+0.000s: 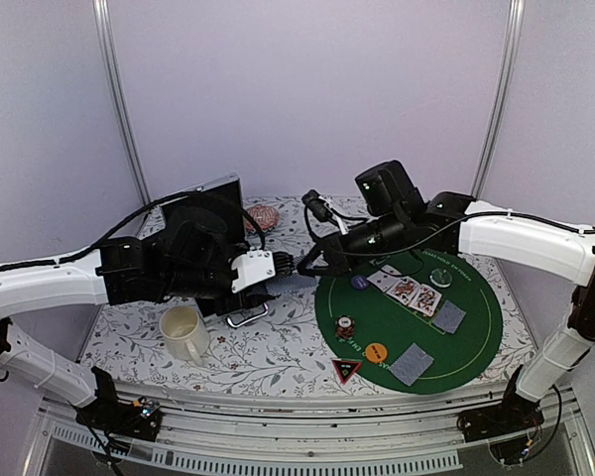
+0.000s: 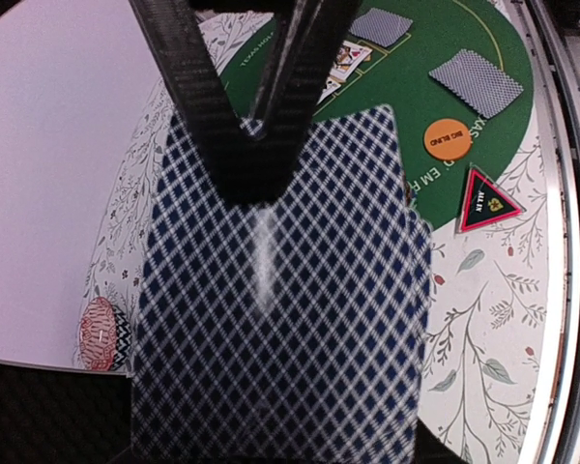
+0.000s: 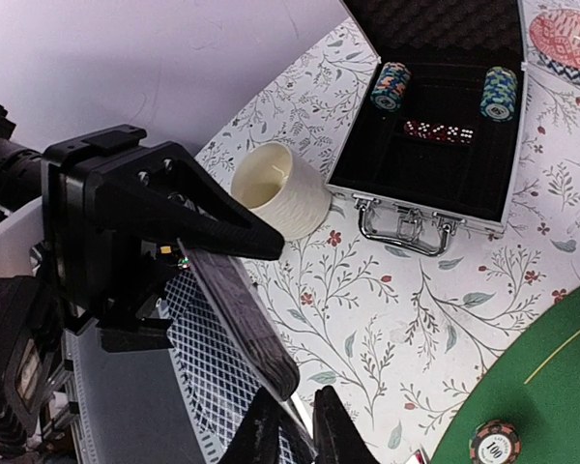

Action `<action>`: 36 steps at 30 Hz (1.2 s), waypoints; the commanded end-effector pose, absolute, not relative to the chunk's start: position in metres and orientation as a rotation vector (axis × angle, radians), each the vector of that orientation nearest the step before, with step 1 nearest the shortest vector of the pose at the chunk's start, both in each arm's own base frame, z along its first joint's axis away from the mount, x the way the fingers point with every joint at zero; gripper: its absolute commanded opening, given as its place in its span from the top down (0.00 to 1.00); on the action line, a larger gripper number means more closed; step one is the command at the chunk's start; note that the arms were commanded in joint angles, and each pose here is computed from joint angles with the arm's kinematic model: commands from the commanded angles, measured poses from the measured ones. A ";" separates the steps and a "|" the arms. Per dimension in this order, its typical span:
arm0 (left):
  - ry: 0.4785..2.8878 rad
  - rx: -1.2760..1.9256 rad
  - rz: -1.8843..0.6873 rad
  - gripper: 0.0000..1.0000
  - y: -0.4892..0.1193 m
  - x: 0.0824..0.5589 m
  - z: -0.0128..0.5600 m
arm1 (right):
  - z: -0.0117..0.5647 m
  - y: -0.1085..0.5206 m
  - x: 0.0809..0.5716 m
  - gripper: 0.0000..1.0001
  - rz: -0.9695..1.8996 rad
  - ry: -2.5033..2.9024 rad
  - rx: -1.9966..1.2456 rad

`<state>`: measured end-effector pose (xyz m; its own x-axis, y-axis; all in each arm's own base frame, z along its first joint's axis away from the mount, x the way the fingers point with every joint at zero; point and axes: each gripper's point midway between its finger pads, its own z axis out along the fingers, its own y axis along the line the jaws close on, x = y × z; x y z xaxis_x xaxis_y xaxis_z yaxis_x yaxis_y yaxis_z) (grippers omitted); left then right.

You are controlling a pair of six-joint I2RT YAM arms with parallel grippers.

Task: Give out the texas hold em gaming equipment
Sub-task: Pick up the poker card from the face-down deck piles, then place the poker card in the community card area.

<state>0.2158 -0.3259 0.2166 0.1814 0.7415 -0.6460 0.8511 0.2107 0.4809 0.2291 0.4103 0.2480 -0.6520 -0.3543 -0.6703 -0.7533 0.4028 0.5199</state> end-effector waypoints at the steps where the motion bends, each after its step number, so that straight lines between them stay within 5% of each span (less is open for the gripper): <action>1: 1.560 1.535 -0.161 0.49 -0.328 0.219 0.220 | 0.264 0.408 0.231 0.91 1.148 2.180 -0.948; 19: 1.560 1.536 -0.162 0.49 -0.327 0.218 0.220 | 0.315 0.345 0.245 0.98 0.923 2.133 -0.991; 25: 1.560 1.535 -0.165 0.49 -0.327 0.218 0.220 | 0.314 0.277 0.275 0.98 0.567 2.126 -1.002; 36: 1.542 1.530 -0.196 0.49 -0.327 0.213 0.228 | 0.187 0.116 0.263 0.98 0.054 2.497 -1.333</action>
<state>0.2138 -0.3271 0.2164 0.1850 0.7361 -0.6511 0.8578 0.2024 0.4725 0.2999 0.1742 0.2425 -0.4780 -0.6589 -0.5808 -0.7557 0.6455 -0.1104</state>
